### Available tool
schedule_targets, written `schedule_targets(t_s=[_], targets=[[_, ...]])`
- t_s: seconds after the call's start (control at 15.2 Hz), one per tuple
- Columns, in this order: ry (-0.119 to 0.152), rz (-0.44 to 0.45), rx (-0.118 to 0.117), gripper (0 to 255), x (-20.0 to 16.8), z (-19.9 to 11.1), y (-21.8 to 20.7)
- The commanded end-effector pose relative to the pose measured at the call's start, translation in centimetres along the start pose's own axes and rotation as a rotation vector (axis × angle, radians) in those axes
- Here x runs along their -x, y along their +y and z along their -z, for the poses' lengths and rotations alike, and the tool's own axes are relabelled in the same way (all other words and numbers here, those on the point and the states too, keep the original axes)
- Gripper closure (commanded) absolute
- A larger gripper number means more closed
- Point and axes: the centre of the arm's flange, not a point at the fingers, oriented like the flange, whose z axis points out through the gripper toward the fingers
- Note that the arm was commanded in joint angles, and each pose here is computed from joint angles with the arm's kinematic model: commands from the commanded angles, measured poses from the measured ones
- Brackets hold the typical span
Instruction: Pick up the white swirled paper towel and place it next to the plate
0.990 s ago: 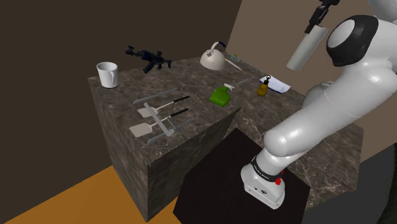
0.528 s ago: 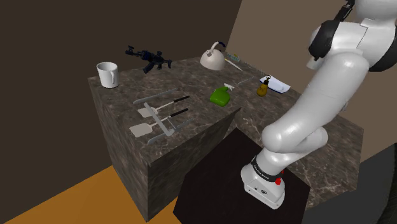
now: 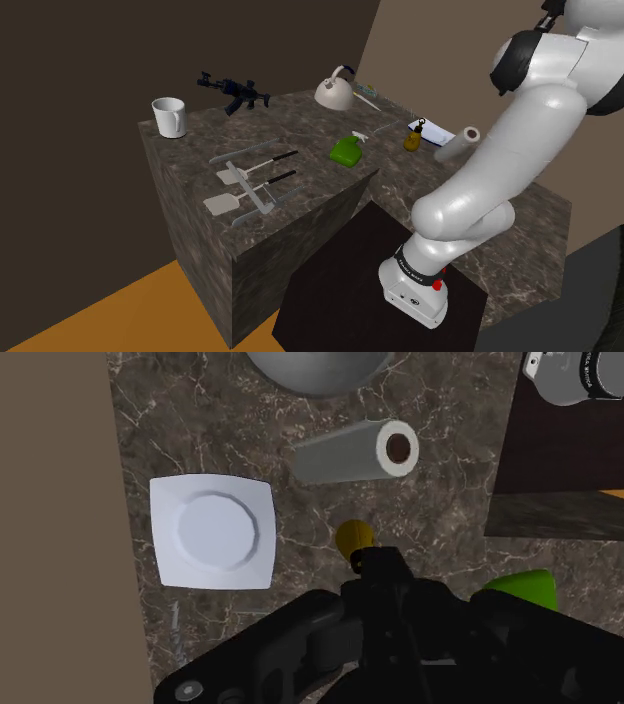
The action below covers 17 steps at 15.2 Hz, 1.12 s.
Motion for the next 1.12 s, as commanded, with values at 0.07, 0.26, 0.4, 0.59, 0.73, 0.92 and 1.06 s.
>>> schedule_targets(t_s=[0.07,0.26,0.4,0.59,0.73,0.92,1.06], targets=[[0.009,-0.006,0.005,0,0.4,-1.3,-0.3],[0.033,-0.027,0.023,0,1.5,-5.1,-1.3],[0.049,-0.041,0.035,0,2.1,-7.7,-1.8],[0.074,-0.062,0.053,0,3.1,-11.6,-2.7],[0.09,-0.075,0.064,0,3.6,-14.3,-3.2],[0.115,-0.096,0.082,0,4.3,-18.2,-4.0],[0.131,-0.11,0.094,0,4.7,-20.9,-4.5]])
